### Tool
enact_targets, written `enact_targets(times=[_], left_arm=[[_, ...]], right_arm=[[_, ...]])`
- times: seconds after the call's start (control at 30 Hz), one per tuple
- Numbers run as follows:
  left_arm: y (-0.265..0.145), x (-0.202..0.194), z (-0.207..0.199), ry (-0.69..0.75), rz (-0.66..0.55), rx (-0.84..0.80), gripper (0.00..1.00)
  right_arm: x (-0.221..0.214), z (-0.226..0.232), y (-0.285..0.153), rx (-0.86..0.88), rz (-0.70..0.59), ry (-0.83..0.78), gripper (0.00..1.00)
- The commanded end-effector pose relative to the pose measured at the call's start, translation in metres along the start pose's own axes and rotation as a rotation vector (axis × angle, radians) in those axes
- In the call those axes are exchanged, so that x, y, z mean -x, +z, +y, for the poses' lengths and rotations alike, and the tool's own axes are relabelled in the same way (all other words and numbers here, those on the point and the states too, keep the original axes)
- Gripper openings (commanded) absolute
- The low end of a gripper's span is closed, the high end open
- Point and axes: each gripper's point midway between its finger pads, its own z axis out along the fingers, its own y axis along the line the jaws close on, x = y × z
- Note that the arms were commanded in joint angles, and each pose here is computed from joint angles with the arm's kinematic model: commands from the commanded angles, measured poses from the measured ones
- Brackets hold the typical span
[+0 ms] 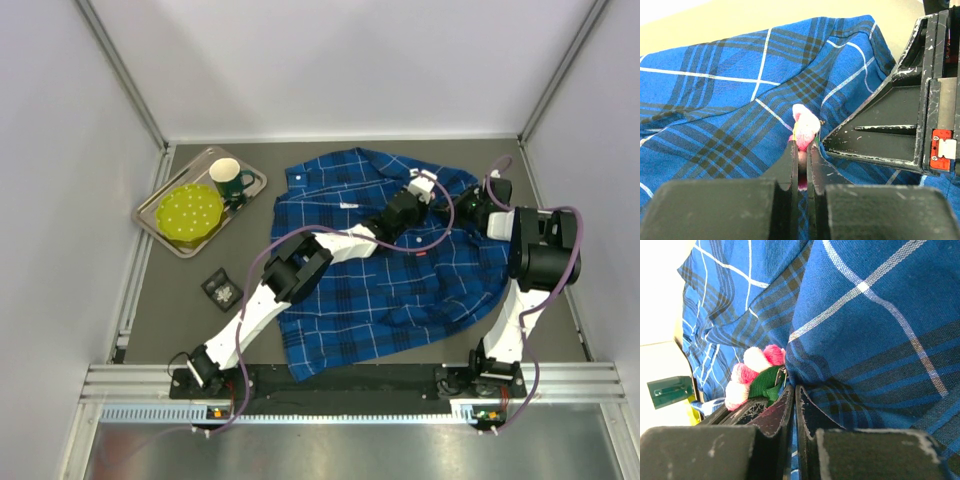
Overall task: Remove the brooch from the garment
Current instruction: Open the brooch with the flattened clothing.
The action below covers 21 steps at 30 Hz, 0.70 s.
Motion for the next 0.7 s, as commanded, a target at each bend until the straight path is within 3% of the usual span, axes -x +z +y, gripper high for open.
enact_targets(times=[0.0,0.5,0.67], left_arm=[[0.002,0.028,-0.007,-0.039,-0.083,-0.030,0.00],[-0.009,0.026,-0.001,-0.037,-0.077,-0.020,0.00],[-0.010,0.029,-0.003,-0.049,-0.086,-0.029,0.00]], right_arm=[[0.010,0.017,-0.016,0.046,-0.022,-0.039,0.05],[0.043,0.016,-0.050,0.013,-0.145,-0.037,0.38],[0.042,0.028,-0.039,0.065,-0.130,-0.019,0.39]])
